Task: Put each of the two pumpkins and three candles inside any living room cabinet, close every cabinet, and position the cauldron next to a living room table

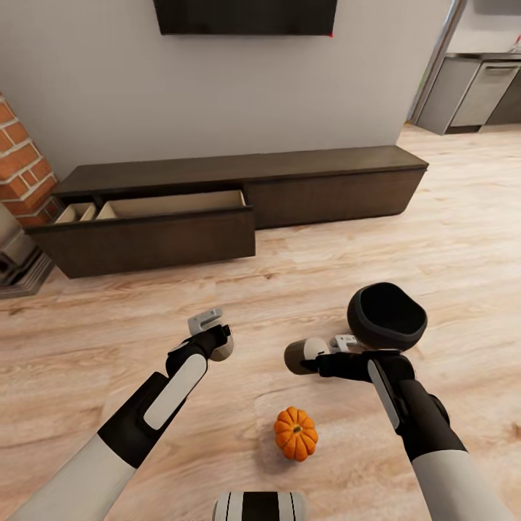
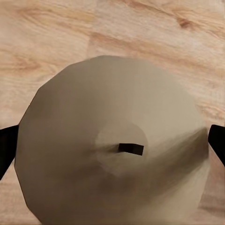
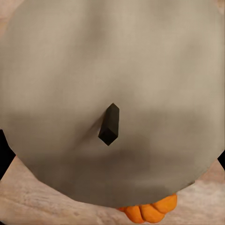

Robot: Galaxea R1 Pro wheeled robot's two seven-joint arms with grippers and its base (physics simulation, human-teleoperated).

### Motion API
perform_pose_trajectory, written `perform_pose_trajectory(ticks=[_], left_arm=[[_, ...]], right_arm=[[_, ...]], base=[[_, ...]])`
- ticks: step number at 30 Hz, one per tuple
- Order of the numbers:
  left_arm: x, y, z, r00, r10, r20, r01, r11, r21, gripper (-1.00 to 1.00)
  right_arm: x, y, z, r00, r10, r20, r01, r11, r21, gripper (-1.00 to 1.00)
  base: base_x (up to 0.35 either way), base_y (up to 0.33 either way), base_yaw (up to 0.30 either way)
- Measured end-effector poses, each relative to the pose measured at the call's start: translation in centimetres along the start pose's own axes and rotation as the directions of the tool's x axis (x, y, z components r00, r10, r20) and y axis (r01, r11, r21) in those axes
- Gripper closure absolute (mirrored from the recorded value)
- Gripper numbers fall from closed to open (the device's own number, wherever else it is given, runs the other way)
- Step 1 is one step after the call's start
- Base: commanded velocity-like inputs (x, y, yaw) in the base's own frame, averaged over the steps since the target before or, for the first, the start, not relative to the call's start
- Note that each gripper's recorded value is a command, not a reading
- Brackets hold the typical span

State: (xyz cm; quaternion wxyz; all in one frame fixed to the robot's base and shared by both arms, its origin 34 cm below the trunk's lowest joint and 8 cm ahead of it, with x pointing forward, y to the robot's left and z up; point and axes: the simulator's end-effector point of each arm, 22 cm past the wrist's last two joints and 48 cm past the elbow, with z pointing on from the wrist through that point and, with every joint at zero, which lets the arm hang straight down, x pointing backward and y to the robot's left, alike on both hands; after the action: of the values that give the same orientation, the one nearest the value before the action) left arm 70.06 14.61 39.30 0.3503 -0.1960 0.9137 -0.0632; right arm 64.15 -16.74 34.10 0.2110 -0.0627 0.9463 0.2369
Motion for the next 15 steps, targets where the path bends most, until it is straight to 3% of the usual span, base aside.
perform_pose_trajectory(ticks=[15], left_arm=[[0.02,0.02,0.02,1.0,0.0,0.0,0.0,1.0,-0.001,1.0]], right_arm=[[0.05,0.05,0.03,1.0,-0.004,-0.002,0.004,1.0,0.0,1.0]], base=[[0.0,0.0,0.287]])
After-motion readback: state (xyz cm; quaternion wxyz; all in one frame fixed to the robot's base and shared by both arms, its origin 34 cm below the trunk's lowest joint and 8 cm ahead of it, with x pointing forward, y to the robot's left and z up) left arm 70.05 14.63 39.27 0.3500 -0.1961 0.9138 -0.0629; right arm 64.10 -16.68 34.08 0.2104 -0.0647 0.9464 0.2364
